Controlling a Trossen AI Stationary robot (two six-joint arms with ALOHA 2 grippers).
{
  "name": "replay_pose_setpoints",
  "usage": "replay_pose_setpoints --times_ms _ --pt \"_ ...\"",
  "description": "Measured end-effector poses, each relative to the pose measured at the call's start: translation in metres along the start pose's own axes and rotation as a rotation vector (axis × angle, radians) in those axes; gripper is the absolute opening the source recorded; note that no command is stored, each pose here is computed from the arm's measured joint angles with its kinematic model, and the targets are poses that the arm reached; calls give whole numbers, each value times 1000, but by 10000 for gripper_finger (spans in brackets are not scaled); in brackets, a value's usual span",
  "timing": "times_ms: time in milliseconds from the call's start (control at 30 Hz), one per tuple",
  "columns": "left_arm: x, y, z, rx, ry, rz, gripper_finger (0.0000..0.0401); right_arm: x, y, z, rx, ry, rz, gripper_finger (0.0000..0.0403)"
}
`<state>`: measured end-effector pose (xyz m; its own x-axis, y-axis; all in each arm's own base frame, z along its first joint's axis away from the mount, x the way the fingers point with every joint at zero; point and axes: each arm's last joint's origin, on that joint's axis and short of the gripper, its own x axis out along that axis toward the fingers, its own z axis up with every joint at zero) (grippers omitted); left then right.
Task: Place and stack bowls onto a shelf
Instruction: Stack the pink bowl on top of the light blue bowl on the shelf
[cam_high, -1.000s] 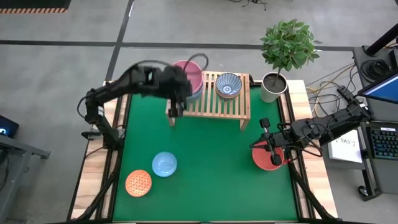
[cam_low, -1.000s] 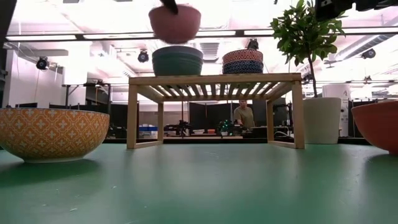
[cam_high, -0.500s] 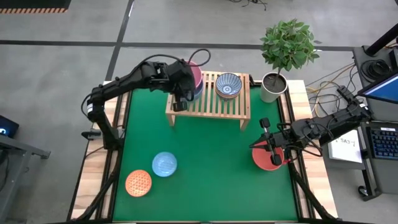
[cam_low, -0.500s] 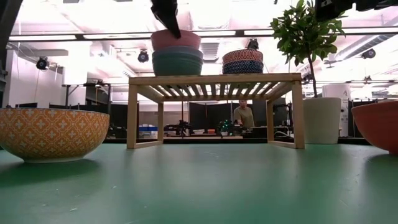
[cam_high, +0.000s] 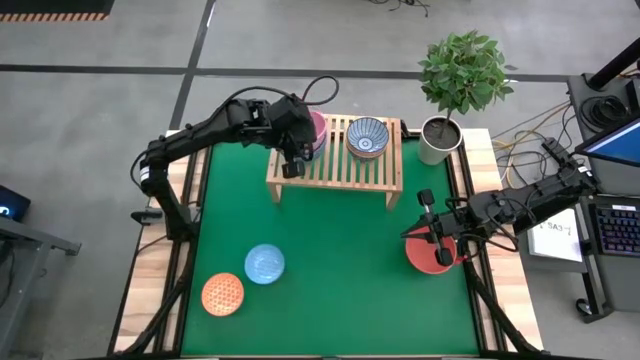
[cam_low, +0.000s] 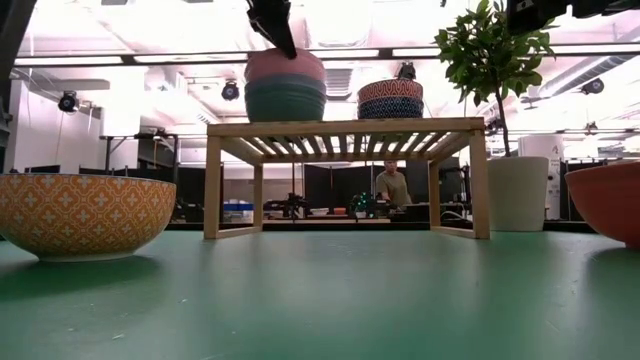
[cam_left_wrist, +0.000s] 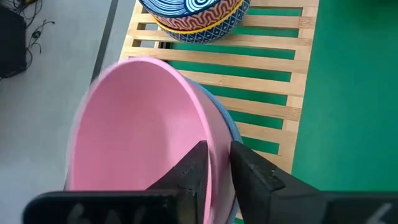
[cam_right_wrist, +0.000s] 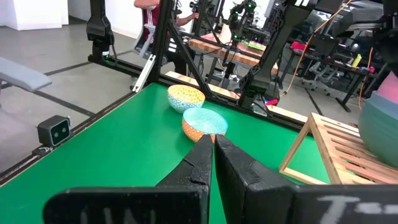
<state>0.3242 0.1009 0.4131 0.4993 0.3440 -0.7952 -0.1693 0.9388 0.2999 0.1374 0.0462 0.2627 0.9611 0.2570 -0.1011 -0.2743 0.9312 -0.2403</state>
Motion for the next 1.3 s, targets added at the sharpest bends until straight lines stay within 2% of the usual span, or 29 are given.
replay_pose_setpoints --times_ms 333,500,600,733,900,1000,1300 --pt "-7 -4 -1 11 -6 -6 123 0 0 0 8 0 0 9" --pt "-21 -5 -3 49 -45 -4 134 0 0 0 8 0 0 9" --pt "-32 -5 -4 67 -94 -58 125 0 0 0 8 1 1 9" --pt "-51 -5 -2 122 -241 -163 95 0 0 0 8 1 1 9" --pt "-62 0 3 150 -401 -117 27 0 0 0 8 0 1 9" --pt "-56 2 0 142 -443 -90 5 0 0 0 8 1 1 9" --pt "-9 1 -30 79 -516 -27 1 0 0 0 8 1 1 9"
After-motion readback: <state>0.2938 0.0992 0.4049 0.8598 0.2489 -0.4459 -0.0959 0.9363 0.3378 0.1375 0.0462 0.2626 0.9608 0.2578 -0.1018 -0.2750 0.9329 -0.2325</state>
